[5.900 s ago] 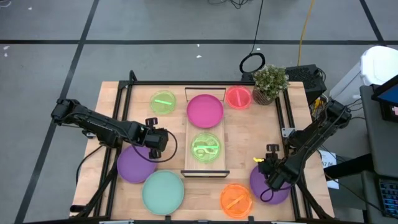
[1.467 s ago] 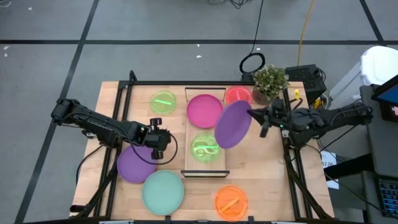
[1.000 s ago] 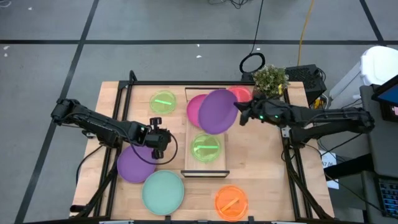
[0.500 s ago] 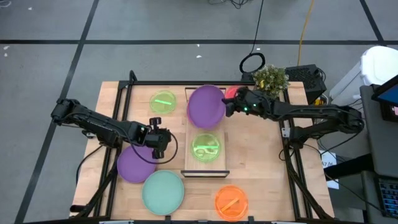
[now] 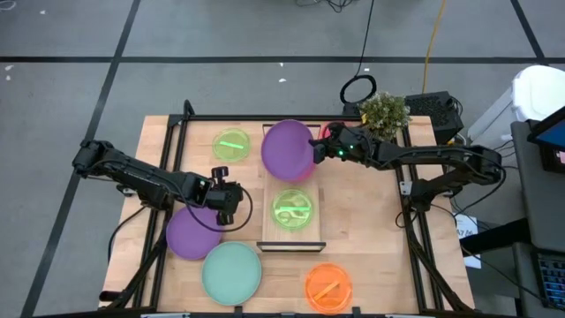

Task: Place and stack plates onto a shelf
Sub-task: Stack the right purple plate on top of the pink plate on the shelf

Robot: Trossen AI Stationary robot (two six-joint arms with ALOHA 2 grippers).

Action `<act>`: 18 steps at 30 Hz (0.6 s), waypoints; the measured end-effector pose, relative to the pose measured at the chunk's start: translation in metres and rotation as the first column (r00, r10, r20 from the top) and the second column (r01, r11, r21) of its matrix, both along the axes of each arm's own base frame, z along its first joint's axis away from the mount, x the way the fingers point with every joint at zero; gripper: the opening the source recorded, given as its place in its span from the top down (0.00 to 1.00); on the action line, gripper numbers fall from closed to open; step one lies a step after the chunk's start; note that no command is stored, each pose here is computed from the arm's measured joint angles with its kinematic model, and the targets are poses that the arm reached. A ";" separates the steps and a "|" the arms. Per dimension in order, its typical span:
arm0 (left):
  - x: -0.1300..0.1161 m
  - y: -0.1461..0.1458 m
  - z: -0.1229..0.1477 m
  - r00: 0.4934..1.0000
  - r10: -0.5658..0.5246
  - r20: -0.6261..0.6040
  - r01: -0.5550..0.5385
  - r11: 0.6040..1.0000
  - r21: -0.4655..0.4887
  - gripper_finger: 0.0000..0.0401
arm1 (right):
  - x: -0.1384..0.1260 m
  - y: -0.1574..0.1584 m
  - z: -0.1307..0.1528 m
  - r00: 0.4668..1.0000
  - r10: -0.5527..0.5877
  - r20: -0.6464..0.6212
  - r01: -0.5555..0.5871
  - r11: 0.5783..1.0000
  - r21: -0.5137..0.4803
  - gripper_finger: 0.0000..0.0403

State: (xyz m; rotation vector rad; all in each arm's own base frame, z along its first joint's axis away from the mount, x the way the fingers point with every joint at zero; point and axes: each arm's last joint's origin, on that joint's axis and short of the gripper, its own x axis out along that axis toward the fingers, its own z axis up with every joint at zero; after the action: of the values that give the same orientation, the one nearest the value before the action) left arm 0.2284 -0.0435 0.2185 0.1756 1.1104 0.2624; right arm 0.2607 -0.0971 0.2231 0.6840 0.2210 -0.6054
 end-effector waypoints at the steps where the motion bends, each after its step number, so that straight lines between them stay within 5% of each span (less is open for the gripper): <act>1: 0.000 0.000 0.000 1.000 -0.002 -0.001 0.002 1.000 0.001 0.84 | 0.000 0.000 0.000 1.000 0.000 0.002 0.000 1.000 -0.001 1.00; 18: 0.007 0.000 0.003 0.996 -0.080 0.046 0.078 0.996 0.037 0.84 | -0.001 -0.012 -0.018 0.994 -0.053 -0.091 0.058 0.997 0.054 1.00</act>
State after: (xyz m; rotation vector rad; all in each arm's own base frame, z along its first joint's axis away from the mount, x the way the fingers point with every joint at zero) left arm 0.2352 -0.0437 0.2216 0.2429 1.0495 0.2146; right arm 0.2598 -0.1089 0.2047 0.7201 0.3042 -0.6857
